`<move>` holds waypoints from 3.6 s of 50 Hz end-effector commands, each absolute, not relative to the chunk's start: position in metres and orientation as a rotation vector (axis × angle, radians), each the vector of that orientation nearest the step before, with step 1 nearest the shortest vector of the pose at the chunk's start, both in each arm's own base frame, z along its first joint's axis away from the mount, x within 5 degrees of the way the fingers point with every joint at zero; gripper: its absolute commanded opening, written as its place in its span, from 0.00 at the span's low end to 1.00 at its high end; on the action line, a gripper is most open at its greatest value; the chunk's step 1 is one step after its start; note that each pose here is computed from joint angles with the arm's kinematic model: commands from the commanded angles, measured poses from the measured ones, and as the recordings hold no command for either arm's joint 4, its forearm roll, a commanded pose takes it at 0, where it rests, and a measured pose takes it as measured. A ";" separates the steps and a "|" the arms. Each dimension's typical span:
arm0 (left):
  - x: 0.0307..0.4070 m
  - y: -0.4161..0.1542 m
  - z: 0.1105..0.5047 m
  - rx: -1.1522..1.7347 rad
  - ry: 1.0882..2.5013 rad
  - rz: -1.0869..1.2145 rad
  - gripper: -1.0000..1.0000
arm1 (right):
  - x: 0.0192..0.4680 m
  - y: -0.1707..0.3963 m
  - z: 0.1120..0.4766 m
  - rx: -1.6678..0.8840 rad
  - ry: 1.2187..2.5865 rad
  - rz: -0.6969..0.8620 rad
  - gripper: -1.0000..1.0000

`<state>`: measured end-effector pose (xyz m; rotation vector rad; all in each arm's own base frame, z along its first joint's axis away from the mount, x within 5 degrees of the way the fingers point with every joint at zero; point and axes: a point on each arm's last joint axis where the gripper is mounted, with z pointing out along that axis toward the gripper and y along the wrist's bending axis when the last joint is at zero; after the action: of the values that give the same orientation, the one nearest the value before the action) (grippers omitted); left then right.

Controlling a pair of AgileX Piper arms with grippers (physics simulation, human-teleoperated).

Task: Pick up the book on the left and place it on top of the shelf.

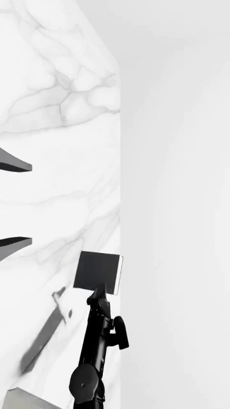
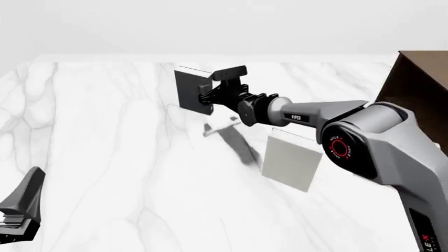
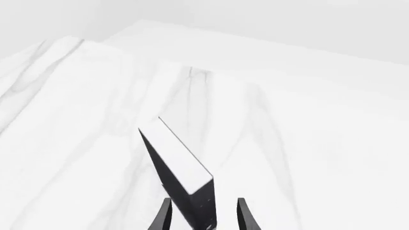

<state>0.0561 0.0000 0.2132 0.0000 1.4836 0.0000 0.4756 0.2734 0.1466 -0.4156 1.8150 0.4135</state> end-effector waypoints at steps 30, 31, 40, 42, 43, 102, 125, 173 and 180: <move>0.056 0.000 0.213 0.000 1.484 0.000 1.00 | 0.489 0.288 0.130 -0.423 1.831 0.422 1.00; 0.056 0.000 0.213 0.000 1.484 0.000 1.00 | 0.489 0.288 0.130 -0.423 1.831 0.422 1.00; 0.056 0.000 0.213 0.000 1.484 0.000 1.00 | 0.487 0.295 0.125 -0.432 1.831 0.433 1.00; 0.056 0.000 0.213 0.000 1.484 0.000 1.00 | 0.487 0.295 0.125 -0.431 1.831 0.433 1.00; 0.056 0.000 0.213 0.000 1.484 0.000 1.00 | 0.488 0.294 0.125 -0.429 1.832 0.432 1.00; 0.056 0.000 0.213 0.000 1.484 0.000 1.00 | 0.383 0.224 0.261 -0.398 1.616 0.436 0.00; 0.056 0.000 0.213 0.000 1.484 0.000 1.00 | 0.320 0.178 0.310 -0.406 1.571 0.393 0.00; 0.056 0.000 0.213 0.000 1.484 0.000 1.00 | 0.215 0.063 0.383 -0.387 1.503 0.055 0.00; 0.056 0.000 0.213 0.000 1.484 0.000 1.00 | 0.204 0.054 0.389 -0.395 1.501 0.004 0.00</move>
<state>0.0561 0.0000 0.2132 0.0000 1.4836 0.0000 0.2239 0.0707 0.3731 -0.4241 1.5210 0.0552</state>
